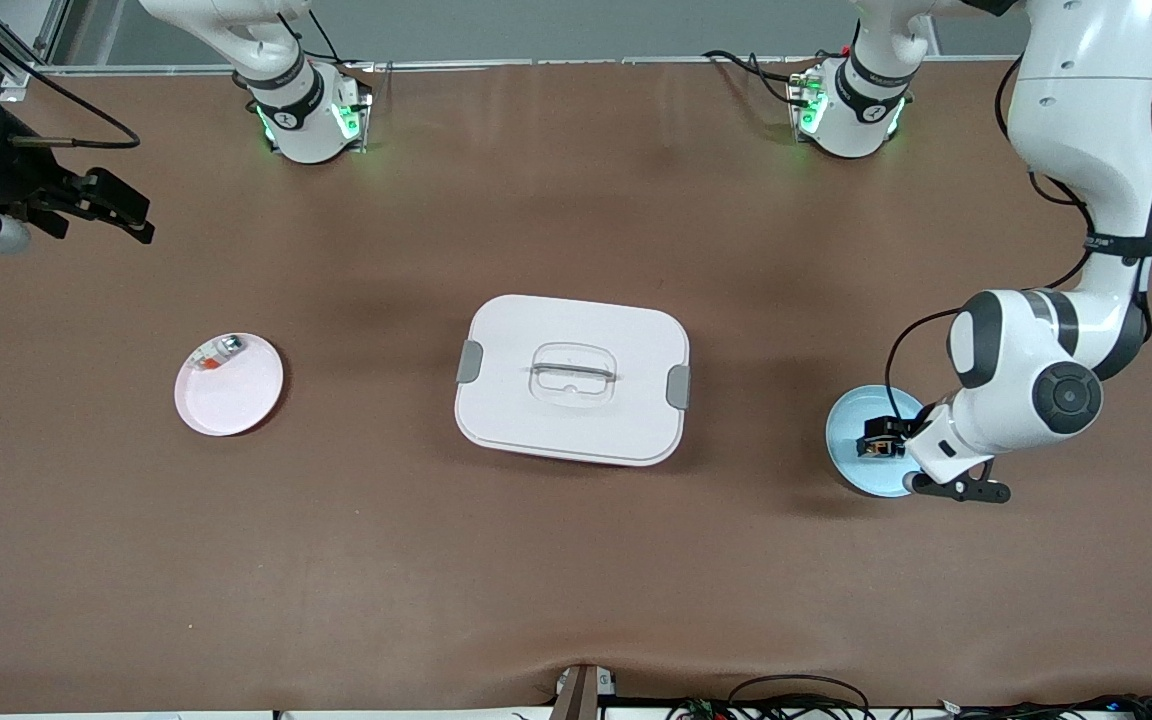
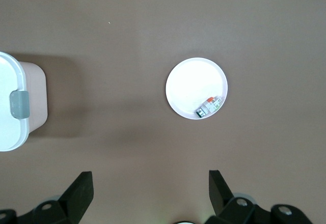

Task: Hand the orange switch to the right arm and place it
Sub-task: 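Lower the left gripper over the orange switch on the blue plate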

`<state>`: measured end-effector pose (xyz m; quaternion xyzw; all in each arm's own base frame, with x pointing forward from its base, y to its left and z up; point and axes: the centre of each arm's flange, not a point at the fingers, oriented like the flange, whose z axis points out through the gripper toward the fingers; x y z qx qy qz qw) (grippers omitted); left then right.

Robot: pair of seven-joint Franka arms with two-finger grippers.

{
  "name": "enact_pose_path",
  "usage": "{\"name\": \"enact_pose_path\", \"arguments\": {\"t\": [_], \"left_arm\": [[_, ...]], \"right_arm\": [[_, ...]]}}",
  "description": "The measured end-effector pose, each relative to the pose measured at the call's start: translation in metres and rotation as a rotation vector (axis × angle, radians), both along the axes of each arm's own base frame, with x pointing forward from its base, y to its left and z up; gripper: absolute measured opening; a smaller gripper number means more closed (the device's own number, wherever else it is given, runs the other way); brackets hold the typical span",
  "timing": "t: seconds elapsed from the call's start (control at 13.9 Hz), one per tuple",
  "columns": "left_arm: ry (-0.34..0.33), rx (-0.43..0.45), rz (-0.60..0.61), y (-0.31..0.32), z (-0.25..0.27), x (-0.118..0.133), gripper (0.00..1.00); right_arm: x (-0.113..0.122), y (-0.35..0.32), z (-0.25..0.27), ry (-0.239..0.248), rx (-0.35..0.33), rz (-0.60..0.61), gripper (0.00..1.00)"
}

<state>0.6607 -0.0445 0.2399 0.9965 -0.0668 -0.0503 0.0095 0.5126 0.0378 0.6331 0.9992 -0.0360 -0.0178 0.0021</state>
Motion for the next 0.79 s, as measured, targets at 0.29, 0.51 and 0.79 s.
{"name": "enact_pose_path", "arguments": {"t": [0.29, 0.51, 0.79], "left_arm": [[0.027, 0.002, 0.002, 0.001, -0.020, -0.003, 1.00], [0.006, 0.002, 0.002, 0.001, -0.025, 0.000, 1.00], [-0.009, 0.001, 0.000, -0.001, -0.040, 0.001, 1.00]], "right_arm": [[0.003, -0.012, 0.001, -0.015, 0.001, -0.012, 1.00], [0.003, -0.013, 0.000, -0.015, 0.001, -0.013, 1.00], [0.004, -0.013, 0.001, -0.025, 0.002, -0.011, 1.00]]}}
